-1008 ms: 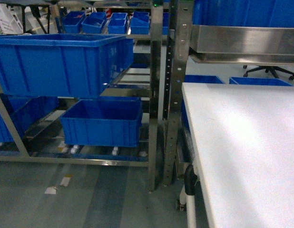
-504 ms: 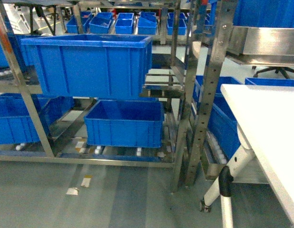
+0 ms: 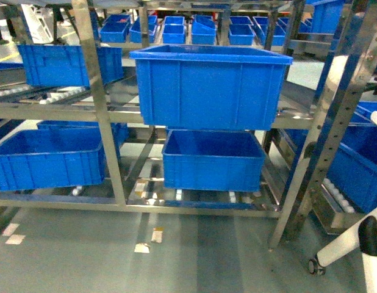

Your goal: Place magnetic block on left shelf second layer

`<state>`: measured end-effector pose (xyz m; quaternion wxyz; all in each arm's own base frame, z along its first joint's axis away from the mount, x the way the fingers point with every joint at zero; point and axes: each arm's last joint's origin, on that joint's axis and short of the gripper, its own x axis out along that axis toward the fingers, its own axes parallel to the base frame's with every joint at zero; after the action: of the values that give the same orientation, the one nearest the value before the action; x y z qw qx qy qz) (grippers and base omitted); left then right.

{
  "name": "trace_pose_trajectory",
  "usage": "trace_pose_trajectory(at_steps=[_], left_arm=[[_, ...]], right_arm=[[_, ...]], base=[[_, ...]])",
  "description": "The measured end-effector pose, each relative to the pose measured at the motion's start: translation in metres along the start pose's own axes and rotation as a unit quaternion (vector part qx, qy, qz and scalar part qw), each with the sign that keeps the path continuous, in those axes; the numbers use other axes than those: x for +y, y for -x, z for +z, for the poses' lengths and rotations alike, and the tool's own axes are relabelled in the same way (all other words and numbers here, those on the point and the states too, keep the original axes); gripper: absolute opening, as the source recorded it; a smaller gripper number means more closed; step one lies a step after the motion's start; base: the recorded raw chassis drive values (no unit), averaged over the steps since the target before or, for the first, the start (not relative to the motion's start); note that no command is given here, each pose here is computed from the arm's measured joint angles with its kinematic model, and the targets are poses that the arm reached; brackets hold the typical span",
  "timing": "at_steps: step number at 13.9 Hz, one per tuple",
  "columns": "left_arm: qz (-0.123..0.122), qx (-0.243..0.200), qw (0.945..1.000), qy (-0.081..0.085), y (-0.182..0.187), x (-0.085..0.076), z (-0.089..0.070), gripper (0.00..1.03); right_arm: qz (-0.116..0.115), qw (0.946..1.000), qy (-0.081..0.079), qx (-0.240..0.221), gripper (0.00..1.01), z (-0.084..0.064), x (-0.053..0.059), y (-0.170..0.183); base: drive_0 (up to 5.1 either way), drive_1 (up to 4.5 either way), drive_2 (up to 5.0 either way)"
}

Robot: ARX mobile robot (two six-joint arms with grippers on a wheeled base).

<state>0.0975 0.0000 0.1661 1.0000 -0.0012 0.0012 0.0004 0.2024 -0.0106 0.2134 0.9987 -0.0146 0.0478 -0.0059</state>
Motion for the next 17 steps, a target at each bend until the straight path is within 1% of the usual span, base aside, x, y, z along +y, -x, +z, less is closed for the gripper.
trace_pose_trajectory(at_steps=[11,13,14,15,17], left_arm=[[0.000,-0.001,1.0000,0.000,0.0000,0.0000,0.0003,0.98],[0.001,-0.001,1.0000,0.000,0.0000,0.0000,0.0001,0.98],[0.002,-0.001,1.0000,0.000,0.0000,0.0001,0.0001,0.98],[0.001,-0.003,1.0000,0.000,0.0000,0.0000,0.0005,0.98],[0.000,0.000,1.0000,0.000,0.0000,0.0000,0.0001,0.98]], right_arm=[[0.000,1.0000,0.000,0.000,0.33,-0.0001,0.0000,0.0000],[0.002,1.0000,0.000,0.001,0.33,-0.0002,0.0002,-0.0001],[0.005,1.0000,0.000,-0.005,0.33,0.0010,0.0007,0.0001],[0.002,1.0000,0.000,0.002,0.33,-0.0010,0.0001,0.0004],[0.001,1.0000,0.000,0.001,0.33,-0.0010,0.0001,0.0002]], base=[[-5.0,2.43,2.4],[0.0,0.00,0.0],[-0.2,4.03,-4.4],[-0.3,4.02,-4.6],[0.0,4.36,-4.3]])
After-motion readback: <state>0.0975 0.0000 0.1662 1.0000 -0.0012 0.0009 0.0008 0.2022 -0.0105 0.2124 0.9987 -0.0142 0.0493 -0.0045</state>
